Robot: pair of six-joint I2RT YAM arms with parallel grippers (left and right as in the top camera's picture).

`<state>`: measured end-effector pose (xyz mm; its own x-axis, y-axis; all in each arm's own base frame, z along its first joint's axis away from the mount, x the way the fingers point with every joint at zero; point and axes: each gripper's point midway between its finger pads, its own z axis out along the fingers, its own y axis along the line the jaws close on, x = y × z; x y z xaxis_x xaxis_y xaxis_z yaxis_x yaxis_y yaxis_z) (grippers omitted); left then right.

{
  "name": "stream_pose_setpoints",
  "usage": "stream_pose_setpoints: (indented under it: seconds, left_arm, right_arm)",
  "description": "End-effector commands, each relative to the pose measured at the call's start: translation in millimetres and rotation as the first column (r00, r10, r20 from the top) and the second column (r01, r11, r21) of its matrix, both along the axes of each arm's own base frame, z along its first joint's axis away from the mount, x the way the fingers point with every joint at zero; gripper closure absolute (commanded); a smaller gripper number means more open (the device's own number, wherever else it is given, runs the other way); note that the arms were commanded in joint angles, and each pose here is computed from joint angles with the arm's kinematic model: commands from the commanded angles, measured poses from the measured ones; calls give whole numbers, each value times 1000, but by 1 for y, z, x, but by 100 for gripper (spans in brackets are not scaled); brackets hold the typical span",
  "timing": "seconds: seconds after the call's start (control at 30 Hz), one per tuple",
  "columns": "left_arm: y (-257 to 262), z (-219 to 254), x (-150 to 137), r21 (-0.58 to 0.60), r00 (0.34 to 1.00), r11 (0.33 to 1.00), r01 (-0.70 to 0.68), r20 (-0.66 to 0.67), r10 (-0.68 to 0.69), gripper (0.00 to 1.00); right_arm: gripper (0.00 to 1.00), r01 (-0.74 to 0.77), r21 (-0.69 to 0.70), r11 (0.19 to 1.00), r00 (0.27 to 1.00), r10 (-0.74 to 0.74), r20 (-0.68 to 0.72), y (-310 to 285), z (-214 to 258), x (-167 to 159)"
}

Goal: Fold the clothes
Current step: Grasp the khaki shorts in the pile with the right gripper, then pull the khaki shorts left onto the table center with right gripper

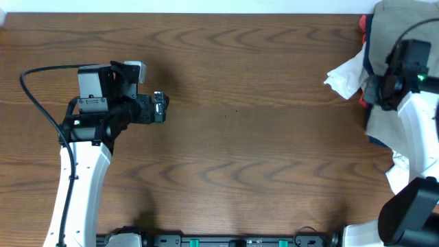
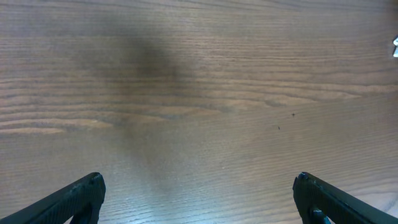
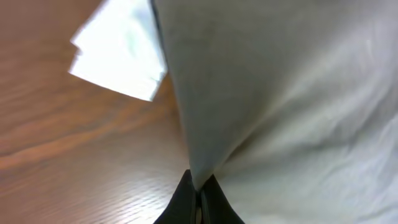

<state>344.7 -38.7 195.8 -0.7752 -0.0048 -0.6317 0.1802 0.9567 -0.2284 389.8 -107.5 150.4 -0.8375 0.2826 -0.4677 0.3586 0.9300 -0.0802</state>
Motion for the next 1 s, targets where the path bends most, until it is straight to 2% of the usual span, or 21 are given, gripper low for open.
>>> stream_pose_setpoints:
  seconds: [0.0,0.37,0.6,0.77,0.97]
  left_arm:
    - [0,5,3,-14,1000,1000,-8,8,8,2]
    - [0,6,3,-14,1000,1000,-8,11,8,3]
    - [0,9,8,-26,999,999,-22,27,23,2]
    - [2,14,13,-40,998,998,-42,50,44,2]
    - [10,14,14,-40,996,997,-70,50,72,2]
  right_arm:
    - [99,-103,25,994,992,101,77,29,31,15]
    - [99,-167,91,982,983,158,99,51,38,19]
    - [99,-352,221,910,933,321,162,108,58,23]
    - [99,-530,238,814,848,508,149,190,63,9]
    - [99,-739,258,622,662,742,106,303,55,-41]
